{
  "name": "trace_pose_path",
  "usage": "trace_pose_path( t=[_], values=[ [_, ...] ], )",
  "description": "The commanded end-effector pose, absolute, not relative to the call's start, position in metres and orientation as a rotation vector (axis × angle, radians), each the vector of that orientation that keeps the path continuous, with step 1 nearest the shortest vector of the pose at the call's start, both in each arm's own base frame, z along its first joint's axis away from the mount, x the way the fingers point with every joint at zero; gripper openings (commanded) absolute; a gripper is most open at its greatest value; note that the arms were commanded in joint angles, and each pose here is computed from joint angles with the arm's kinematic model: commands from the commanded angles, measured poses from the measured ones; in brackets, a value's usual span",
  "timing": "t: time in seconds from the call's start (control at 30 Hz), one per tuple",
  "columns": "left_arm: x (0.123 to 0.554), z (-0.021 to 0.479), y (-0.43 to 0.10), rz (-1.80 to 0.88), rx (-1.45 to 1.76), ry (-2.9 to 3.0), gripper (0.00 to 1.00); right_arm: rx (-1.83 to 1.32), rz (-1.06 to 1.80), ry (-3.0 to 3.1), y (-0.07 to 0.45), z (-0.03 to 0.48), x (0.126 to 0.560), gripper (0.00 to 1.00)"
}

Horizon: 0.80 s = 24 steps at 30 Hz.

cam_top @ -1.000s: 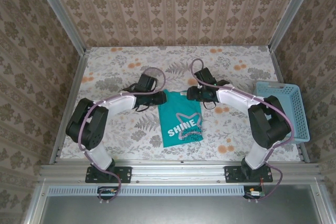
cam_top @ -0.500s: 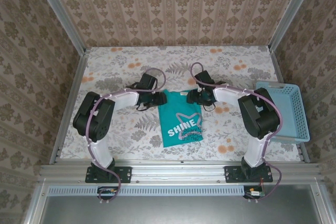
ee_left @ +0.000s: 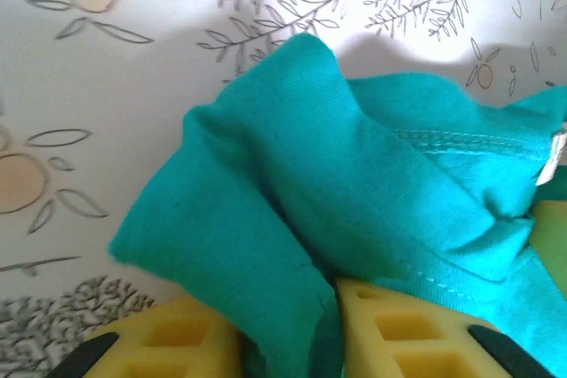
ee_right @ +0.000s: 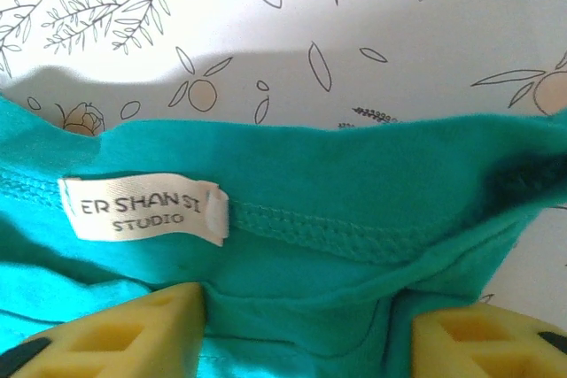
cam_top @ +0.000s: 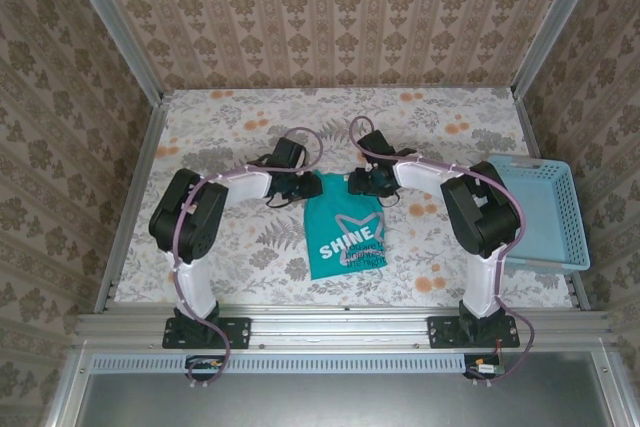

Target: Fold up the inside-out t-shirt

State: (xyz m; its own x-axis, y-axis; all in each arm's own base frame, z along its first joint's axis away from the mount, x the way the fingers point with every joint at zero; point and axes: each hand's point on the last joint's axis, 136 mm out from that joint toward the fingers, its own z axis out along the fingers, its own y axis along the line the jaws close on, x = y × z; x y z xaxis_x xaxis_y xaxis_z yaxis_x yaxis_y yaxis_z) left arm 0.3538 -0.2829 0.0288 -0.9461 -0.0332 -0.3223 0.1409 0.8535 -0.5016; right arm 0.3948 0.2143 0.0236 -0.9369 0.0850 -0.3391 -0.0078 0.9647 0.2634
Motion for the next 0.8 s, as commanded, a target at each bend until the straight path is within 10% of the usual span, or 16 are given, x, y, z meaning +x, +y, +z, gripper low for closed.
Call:
trace_pose_path(
  t=[0.0, 0.43, 0.77],
  values=[
    [0.35, 0.035, -0.304, -0.885, 0.136, 2.68, 0.28, -0.05, 0.558, 2.808, 0.263, 0.005, 0.378, 0.48],
    [0.343, 0.056, -0.269, -0.881, 0.079, 2.612, 0.13, -0.019, 0.623, 2.642, 0.245, 0.058, 0.375, 0.0],
    [0.335, 0.117, -0.259, -0.944, 0.144, 2.444, 0.05, -0.025, 0.831, 2.368, 0.236, 0.143, 0.36, 0.0]
  ],
)
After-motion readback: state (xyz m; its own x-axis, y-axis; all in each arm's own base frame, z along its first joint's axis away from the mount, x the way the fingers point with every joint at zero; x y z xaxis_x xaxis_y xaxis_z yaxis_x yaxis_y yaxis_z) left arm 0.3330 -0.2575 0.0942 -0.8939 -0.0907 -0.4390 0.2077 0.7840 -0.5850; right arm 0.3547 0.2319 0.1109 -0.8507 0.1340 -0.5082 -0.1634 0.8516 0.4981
